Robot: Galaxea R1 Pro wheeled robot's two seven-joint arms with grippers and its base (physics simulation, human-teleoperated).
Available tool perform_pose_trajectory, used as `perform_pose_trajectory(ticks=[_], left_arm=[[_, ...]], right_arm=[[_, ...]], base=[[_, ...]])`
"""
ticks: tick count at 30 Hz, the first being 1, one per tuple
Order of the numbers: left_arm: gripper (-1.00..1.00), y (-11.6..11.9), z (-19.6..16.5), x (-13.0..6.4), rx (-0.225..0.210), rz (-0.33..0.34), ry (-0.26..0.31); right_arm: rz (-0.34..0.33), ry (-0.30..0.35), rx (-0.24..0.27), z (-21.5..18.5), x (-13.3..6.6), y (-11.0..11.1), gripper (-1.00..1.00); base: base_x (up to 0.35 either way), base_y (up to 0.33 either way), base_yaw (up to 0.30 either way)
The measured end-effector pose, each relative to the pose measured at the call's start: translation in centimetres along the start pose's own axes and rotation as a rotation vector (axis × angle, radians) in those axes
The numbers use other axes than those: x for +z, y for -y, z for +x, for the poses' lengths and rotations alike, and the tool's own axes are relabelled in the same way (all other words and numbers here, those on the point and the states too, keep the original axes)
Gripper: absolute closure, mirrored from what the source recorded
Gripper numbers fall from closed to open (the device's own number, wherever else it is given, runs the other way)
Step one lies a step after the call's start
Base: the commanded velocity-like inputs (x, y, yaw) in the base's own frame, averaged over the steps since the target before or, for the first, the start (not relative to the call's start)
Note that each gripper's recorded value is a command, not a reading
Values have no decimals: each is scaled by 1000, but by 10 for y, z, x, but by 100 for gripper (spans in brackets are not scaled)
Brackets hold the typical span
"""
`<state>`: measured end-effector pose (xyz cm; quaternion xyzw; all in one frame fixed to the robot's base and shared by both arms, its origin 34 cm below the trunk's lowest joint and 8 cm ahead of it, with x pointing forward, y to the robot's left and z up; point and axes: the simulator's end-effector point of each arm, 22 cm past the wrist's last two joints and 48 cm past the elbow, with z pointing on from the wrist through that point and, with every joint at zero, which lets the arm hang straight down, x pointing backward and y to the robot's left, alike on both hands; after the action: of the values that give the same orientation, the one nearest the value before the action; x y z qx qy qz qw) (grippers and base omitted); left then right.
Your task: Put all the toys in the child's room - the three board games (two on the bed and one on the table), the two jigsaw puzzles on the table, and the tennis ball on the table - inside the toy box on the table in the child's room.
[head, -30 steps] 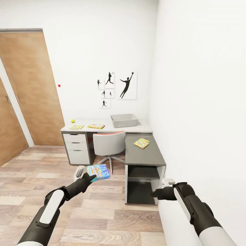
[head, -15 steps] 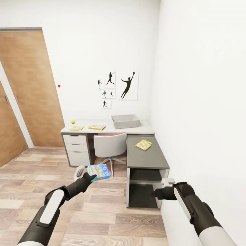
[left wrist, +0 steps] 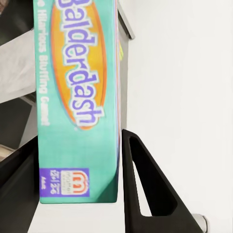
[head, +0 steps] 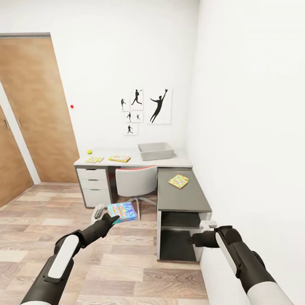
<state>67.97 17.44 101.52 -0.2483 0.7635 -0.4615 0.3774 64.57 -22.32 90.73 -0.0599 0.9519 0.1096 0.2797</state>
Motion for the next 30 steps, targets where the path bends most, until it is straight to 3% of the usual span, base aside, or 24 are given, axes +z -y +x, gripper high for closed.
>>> perform_pose_trajectory(ticks=[19,30], left_arm=[[100,-1,2,0,4,-5,-1],[100,1,4,1,3,3,-5]], right_arm=[[2,15,-6,-4,-4,0,-100],[2,19,-8,-6,-5,0,-100]], base=[[315,0,0],[32,0,0]])
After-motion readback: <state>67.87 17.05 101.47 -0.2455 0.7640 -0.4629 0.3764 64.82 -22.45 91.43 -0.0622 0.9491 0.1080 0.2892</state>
